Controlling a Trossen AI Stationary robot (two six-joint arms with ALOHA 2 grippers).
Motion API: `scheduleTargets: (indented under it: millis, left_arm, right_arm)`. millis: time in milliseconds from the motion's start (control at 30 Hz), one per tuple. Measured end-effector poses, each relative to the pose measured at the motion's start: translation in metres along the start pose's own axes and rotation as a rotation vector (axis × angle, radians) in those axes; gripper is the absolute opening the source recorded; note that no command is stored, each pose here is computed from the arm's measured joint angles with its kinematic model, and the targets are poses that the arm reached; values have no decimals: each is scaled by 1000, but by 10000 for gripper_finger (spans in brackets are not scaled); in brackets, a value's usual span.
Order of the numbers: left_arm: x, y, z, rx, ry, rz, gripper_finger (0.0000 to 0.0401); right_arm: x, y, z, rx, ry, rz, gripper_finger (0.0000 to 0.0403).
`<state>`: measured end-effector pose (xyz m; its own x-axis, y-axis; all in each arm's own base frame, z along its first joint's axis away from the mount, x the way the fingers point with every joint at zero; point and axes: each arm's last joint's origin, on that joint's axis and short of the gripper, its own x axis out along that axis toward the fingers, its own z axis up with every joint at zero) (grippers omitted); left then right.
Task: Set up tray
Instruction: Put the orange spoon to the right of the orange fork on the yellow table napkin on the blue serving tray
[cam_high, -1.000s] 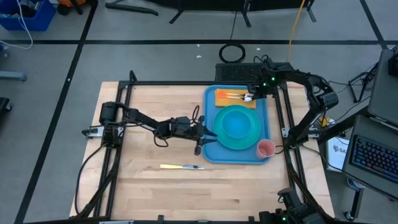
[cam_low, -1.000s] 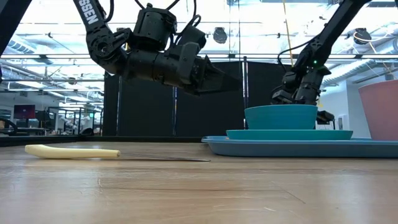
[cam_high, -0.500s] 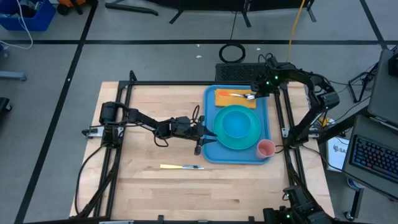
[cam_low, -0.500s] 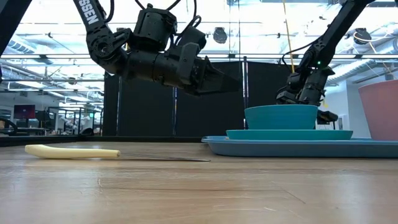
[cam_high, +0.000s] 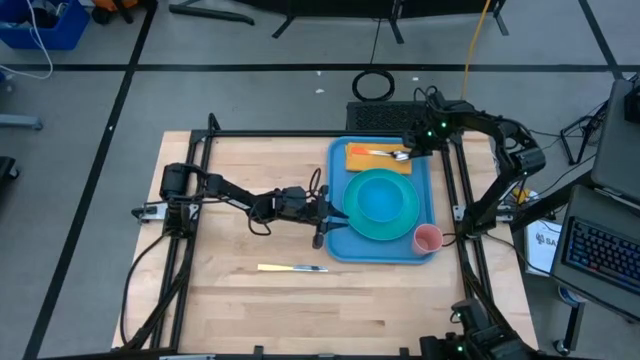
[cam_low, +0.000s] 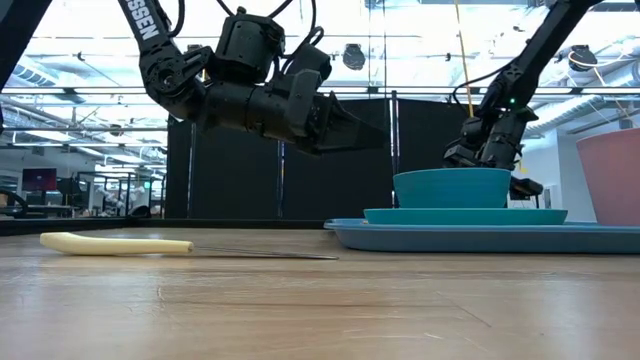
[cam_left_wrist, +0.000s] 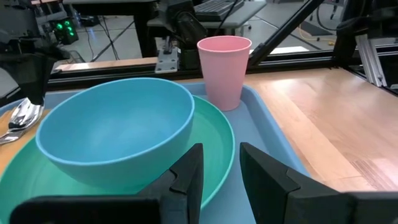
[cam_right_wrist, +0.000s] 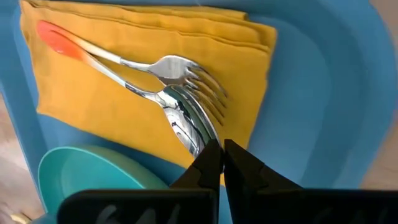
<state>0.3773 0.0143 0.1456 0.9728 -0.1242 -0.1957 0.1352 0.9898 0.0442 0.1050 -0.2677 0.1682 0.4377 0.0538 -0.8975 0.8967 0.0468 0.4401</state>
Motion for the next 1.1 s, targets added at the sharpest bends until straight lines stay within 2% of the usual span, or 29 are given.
scheduleTargets:
  millis: [267,533,733,833,933,1100]
  left_arm:
    - [0,0,0,0,0,0,108]
    - [0,0,0,-1,3,-1,108]
    - [0,0,0,0,4,-2,108]
    - [0,0,-1,-1,7,-2,108]
    - [0,2,-1,-3,10,0,108]
    - [-1,6,-2,-12,19,6,108]
  right_arm:
    - [3,10,7,-13,-68,58,0]
    - [4,9,-3,-13,24,50,0]
    - [5,11,-3,-33,20,56,0]
    - [4,15,-5,-63,16,56,0]
    - [-2,24,-7,-146,-25,66,0]
    - [-15,34,-22,-256,-81,-133,0]
